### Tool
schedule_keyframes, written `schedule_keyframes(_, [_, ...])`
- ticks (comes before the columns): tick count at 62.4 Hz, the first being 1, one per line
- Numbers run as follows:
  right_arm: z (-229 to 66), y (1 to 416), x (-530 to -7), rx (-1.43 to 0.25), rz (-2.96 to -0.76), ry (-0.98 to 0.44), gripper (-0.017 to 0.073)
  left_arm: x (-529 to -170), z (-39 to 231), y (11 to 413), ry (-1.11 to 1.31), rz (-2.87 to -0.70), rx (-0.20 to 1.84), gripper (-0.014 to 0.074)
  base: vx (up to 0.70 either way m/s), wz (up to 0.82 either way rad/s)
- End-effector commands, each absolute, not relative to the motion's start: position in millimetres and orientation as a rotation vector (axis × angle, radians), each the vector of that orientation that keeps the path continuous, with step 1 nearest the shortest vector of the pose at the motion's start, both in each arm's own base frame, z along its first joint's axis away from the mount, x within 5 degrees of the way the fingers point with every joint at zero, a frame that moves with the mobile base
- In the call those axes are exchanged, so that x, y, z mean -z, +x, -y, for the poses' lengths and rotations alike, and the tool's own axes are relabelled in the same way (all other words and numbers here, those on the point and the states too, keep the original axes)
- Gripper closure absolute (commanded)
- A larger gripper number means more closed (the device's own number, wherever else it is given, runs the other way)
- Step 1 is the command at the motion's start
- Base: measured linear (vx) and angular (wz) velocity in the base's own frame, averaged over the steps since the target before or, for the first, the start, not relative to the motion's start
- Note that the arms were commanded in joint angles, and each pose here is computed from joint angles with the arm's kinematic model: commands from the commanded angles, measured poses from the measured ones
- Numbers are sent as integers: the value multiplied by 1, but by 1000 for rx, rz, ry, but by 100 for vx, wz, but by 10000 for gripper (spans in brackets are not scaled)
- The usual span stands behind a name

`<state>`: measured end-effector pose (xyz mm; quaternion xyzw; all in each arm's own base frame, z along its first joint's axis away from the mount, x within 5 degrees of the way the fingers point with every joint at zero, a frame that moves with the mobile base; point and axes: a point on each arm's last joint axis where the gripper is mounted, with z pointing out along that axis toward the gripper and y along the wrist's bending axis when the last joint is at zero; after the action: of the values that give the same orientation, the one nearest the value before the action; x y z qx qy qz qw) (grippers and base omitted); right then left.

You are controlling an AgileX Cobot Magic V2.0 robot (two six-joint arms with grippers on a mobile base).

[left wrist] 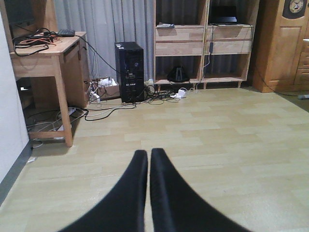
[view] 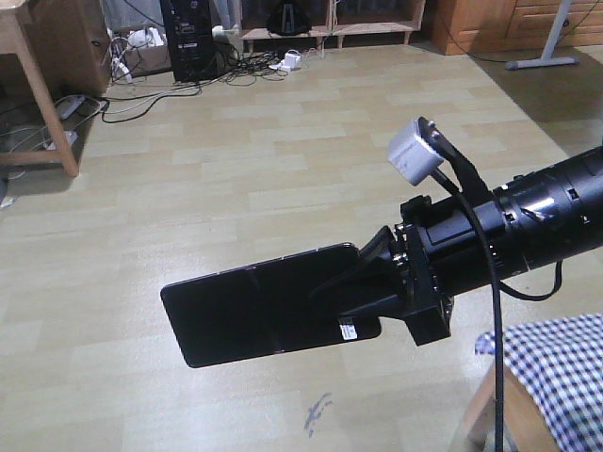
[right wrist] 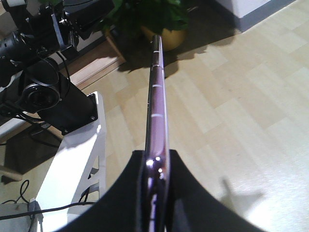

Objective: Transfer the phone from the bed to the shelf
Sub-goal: 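Hold the phone in the right gripper while the base turns away, then keep holding the phone while driving to the wooden shelf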

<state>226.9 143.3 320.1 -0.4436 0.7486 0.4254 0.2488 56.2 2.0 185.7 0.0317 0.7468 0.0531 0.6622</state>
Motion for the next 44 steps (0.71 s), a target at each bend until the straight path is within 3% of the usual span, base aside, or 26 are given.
schedule_keyframes(1, [-145, 216, -343, -1266, -1929, -1217, 561, -200, -2, 55, 58, -1581, -112, 592, 42, -4])
schedule_keyframes(44, [-145, 216, -343, -1266, -1929, -1217, 561, -200, -2, 55, 58, -1581, -112, 592, 44, -7])
